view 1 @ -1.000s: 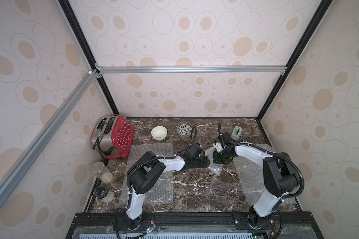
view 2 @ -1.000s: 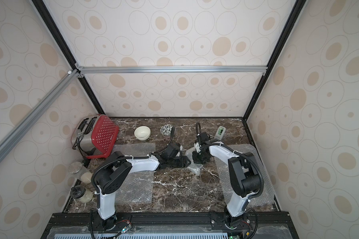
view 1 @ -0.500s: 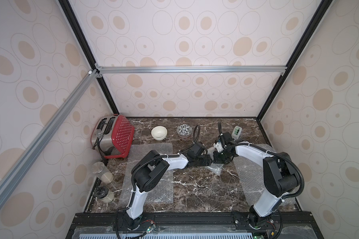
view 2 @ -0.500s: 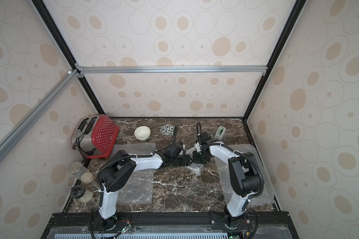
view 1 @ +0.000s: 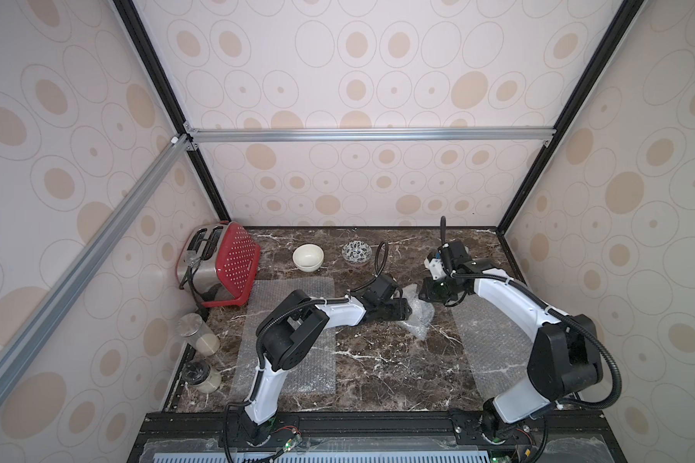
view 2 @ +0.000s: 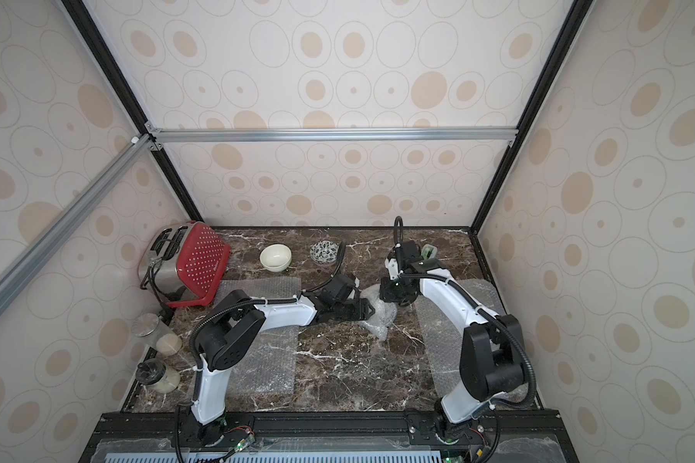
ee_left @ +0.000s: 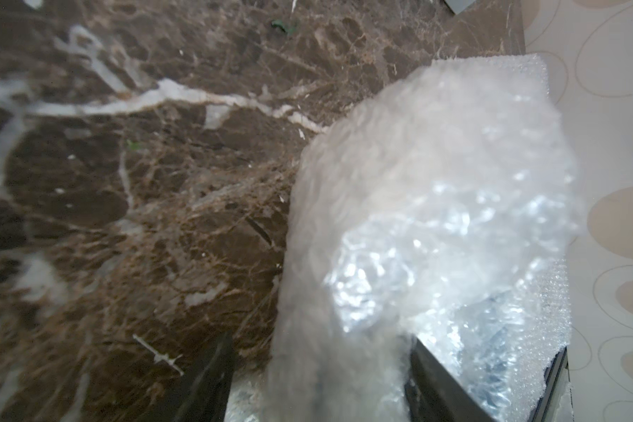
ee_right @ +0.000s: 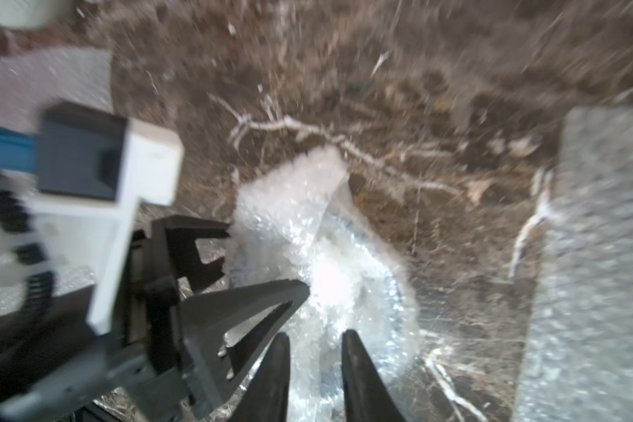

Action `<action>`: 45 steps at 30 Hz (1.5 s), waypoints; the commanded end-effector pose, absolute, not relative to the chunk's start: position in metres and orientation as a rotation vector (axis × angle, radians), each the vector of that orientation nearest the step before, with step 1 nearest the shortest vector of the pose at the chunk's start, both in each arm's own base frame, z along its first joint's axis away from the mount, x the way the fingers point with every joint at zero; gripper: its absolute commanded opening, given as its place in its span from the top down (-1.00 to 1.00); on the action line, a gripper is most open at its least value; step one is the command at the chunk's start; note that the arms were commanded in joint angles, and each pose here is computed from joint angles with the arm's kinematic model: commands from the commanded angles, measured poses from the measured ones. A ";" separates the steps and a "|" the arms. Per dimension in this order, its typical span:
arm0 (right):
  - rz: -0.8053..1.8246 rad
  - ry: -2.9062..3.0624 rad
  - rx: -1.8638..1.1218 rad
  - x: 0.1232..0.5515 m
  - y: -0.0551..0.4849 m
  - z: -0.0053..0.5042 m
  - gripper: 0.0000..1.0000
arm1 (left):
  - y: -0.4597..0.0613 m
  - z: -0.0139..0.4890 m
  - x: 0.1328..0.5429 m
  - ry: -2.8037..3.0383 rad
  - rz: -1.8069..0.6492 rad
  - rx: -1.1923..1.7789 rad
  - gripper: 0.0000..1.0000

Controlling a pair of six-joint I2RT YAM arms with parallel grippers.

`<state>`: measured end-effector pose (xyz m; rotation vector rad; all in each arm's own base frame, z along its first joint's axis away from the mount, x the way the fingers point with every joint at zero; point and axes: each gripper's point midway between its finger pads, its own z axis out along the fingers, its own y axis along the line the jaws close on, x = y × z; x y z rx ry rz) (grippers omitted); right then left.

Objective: Wrap bowls in bubble wrap
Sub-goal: Wrap the bowl in bubble wrap, then tear off the tape using the Tape Cutter.

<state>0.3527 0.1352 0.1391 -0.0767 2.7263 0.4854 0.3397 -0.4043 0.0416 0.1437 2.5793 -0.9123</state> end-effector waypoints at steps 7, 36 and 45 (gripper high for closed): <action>0.671 2.575 0.524 0.428 0.047 0.127 0.33 | -0.391 0.014 0.334 2.660 -0.827 0.145 -0.38; 0.732 2.502 0.769 0.540 -0.023 0.069 0.42 | -0.397 0.020 0.331 2.654 -0.887 0.149 -0.38; 0.728 2.531 0.782 0.539 -0.023 0.056 0.41 | -0.395 0.018 0.329 2.655 -0.892 0.141 -0.37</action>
